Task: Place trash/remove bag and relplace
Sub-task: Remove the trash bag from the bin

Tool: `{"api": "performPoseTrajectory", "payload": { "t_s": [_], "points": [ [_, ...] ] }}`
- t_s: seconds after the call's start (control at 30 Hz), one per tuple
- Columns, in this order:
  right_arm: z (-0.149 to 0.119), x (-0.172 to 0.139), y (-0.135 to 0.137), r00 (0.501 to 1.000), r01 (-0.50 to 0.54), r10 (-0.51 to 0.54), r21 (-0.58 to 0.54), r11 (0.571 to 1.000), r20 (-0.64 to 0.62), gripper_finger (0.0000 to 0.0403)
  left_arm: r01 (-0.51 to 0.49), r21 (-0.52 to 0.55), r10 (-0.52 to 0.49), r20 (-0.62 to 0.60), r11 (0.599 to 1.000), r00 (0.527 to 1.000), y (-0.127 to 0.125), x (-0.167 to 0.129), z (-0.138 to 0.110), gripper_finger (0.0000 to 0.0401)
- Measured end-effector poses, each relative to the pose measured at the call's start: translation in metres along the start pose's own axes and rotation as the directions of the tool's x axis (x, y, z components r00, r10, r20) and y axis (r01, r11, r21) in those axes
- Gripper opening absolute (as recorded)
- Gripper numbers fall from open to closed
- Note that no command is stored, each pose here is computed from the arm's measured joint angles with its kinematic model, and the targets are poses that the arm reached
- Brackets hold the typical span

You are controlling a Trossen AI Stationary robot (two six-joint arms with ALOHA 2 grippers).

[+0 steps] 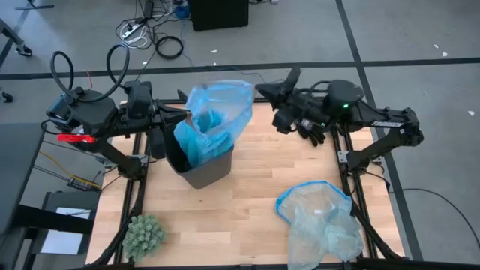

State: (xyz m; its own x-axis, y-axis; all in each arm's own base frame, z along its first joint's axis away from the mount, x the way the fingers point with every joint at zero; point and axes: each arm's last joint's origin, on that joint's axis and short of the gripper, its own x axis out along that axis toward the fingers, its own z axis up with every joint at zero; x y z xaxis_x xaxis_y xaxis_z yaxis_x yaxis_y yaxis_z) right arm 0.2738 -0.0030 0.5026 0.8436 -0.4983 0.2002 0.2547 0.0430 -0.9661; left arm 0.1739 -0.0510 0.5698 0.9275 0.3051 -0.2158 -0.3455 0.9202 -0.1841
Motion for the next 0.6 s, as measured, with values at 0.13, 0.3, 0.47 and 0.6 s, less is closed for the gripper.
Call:
{"api": "performPoseTrajectory", "payload": {
  "t_s": [0.13,0.3,0.47,0.6],
  "points": [
    [0.007,0.005,-0.012,0.982,0.173,-0.18,0.111,0.979,0.06,0.0,-0.016,0.01,0.016,-0.002,1.0,1.0,-0.003,0.005,-0.001,0.0001],
    [0.016,0.02,-0.009,0.933,0.28,-0.338,0.34,0.898,0.125,0.0,-0.028,0.03,0.028,-0.018,0.999,0.999,-0.01,0.015,-0.005,0.0001],
    [0.022,0.044,0.015,0.921,0.173,-0.33,0.541,0.823,0.208,0.0,-0.035,0.122,0.033,0.021,0.992,0.999,-0.018,0.023,-0.003,0.0001],
    [0.029,0.057,0.036,0.92,0.012,-0.276,0.682,0.731,0.279,0.0,-0.063,0.177,0.03,0.181,0.982,0.983,-0.022,0.021,0.015,0.0001]
  ]
}}
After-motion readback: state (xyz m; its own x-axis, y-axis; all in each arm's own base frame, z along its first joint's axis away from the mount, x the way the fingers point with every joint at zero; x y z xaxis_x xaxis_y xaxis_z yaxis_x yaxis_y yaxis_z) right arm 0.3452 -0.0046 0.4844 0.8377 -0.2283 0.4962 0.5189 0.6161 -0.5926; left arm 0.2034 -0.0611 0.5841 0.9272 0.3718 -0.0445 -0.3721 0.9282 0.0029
